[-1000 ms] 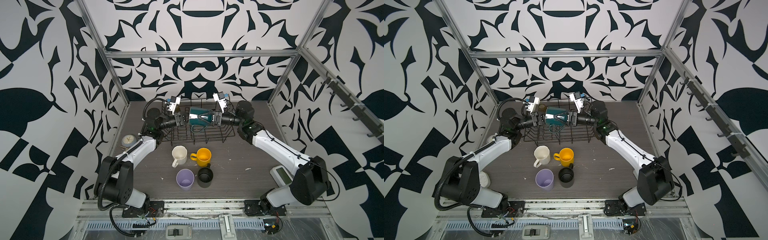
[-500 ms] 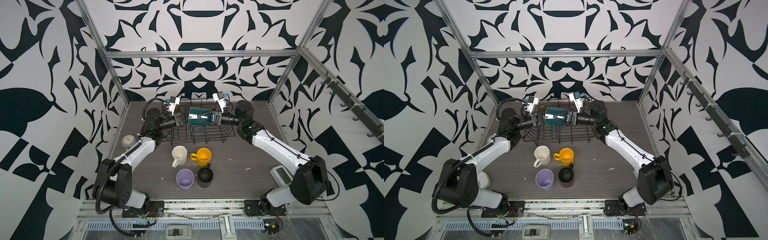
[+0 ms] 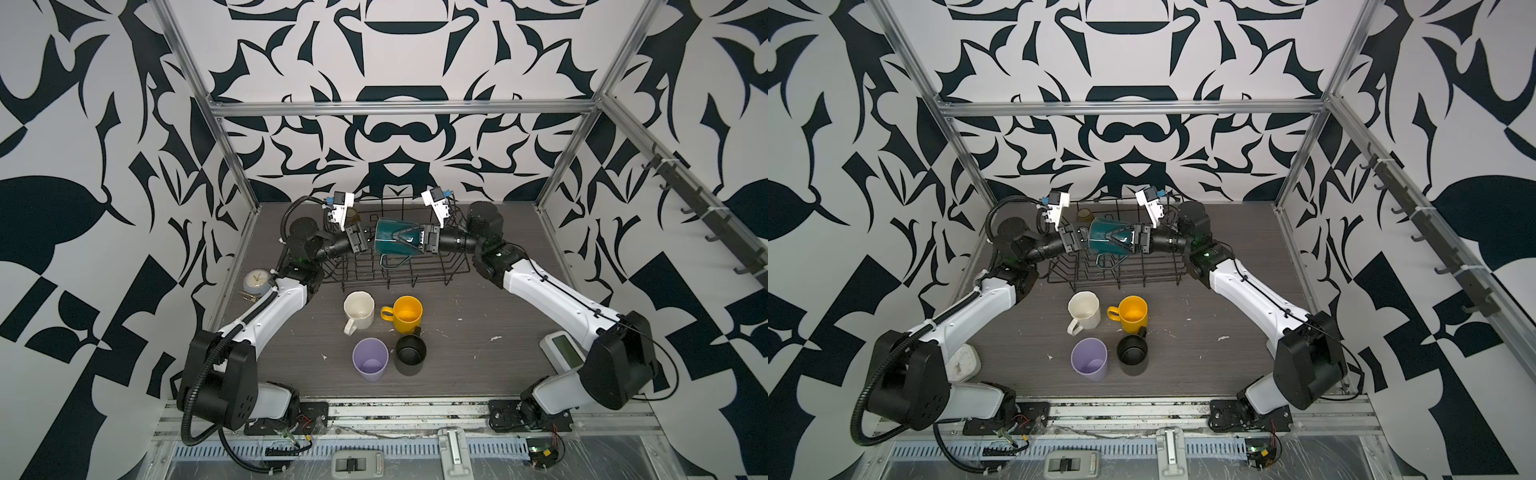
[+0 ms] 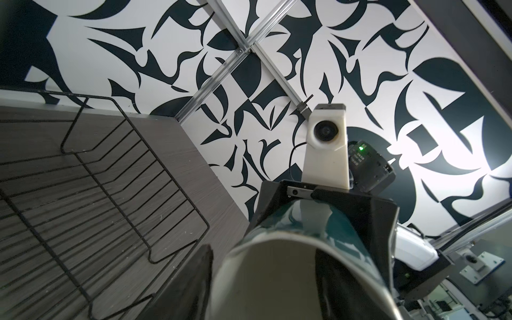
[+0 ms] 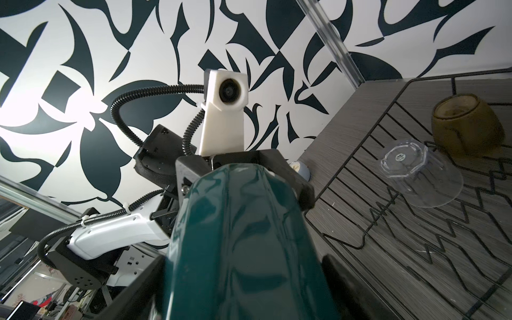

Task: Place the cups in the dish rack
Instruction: 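Lower the green mug toward the rack with both grippers holding it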

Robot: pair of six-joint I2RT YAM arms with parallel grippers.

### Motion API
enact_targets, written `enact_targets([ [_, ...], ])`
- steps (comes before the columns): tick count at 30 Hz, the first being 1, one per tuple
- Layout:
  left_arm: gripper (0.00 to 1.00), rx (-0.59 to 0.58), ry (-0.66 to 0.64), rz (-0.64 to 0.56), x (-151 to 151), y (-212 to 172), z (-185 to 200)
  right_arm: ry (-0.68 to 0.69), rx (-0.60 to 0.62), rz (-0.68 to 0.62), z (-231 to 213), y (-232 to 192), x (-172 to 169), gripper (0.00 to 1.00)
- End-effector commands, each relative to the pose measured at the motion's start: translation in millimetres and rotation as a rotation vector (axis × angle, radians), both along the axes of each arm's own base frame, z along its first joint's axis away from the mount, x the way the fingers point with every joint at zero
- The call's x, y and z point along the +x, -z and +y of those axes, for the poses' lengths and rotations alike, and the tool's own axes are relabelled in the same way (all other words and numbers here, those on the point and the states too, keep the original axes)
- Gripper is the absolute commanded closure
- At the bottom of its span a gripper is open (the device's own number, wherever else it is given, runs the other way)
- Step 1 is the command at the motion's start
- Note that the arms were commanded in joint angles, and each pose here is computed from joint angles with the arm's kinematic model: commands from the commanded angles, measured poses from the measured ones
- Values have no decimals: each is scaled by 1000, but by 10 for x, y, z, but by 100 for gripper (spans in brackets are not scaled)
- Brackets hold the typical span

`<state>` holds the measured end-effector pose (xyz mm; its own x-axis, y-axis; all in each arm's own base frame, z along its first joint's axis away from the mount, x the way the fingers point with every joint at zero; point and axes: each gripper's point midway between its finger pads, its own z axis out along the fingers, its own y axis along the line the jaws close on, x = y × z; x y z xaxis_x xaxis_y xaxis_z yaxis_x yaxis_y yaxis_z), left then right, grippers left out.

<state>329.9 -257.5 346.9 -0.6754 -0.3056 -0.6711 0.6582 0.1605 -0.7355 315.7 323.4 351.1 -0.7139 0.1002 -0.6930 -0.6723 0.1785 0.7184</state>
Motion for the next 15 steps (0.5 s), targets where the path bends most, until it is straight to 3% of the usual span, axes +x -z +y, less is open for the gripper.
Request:
enact_targets([
  [1, 32, -23, 10, -117, -164, -282, 37, 90, 41, -86, -125, -326, 106, 100],
  [10, 7, 59, -162, -135, -93, -259, 279, 133, -8, -73, -287, -298, 151, 100],
  [15, 1, 179, -341, -152, -29, -202, 546, 207, -127, -63, -483, -194, 226, 100],
])
